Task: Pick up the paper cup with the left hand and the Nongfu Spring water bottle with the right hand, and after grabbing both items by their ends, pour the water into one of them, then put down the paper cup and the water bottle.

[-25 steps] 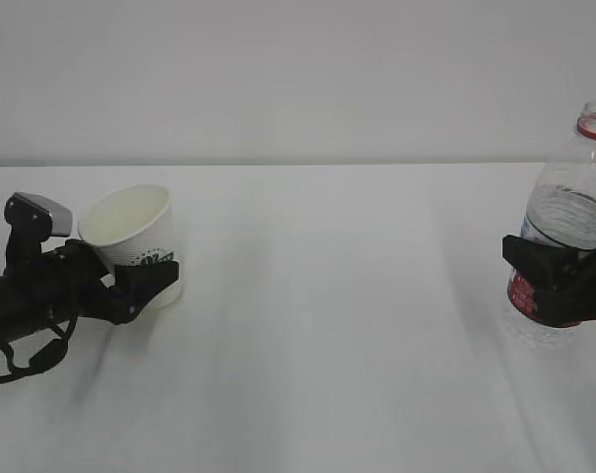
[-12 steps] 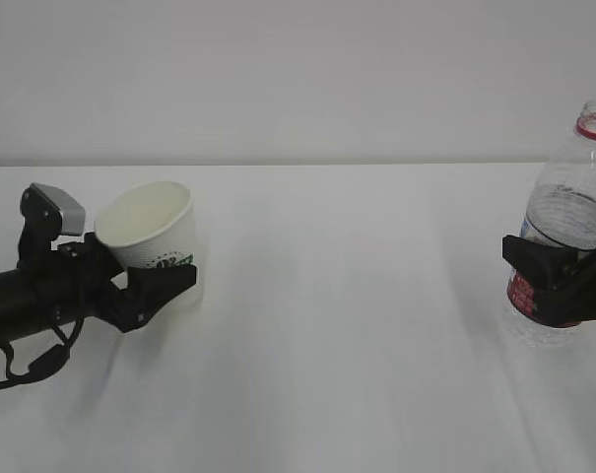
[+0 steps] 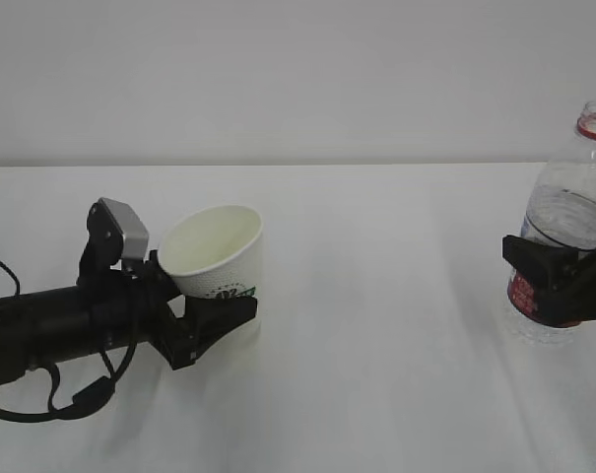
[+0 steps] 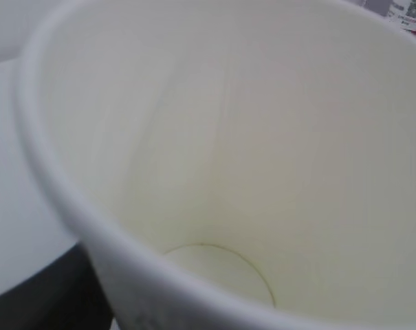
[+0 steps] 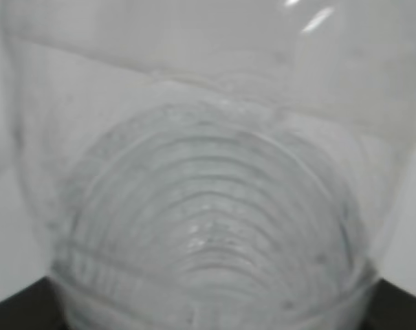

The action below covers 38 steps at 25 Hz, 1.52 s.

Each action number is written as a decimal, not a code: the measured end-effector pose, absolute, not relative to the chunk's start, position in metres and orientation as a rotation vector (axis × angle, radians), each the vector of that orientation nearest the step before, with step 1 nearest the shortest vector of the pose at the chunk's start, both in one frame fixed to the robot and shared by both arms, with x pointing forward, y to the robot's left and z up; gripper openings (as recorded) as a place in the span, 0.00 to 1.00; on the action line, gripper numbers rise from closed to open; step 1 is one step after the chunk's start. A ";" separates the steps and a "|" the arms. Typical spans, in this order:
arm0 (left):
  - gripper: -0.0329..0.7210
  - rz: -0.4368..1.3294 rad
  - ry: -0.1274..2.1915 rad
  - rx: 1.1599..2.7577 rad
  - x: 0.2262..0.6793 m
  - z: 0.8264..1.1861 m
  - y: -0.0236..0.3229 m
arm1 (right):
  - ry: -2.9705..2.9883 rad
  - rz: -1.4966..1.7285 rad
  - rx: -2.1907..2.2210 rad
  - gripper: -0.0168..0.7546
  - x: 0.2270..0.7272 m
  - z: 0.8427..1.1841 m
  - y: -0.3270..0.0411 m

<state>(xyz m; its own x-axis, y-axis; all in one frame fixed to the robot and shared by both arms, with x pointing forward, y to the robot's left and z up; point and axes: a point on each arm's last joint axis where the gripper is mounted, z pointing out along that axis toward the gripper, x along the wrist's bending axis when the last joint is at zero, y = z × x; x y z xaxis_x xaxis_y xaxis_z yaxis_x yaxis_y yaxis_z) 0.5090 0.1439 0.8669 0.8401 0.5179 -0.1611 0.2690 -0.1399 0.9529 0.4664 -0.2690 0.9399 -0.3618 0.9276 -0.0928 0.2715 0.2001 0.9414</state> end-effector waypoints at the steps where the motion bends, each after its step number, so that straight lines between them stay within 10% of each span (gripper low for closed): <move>1: 0.79 0.233 0.601 1.735 0.507 0.867 0.140 | 1.771 1.180 1.126 0.63 0.466 0.940 -0.269; 38: 0.79 0.031 0.267 1.809 0.470 0.878 0.034 | 1.746 1.184 1.172 0.63 0.467 0.940 -0.271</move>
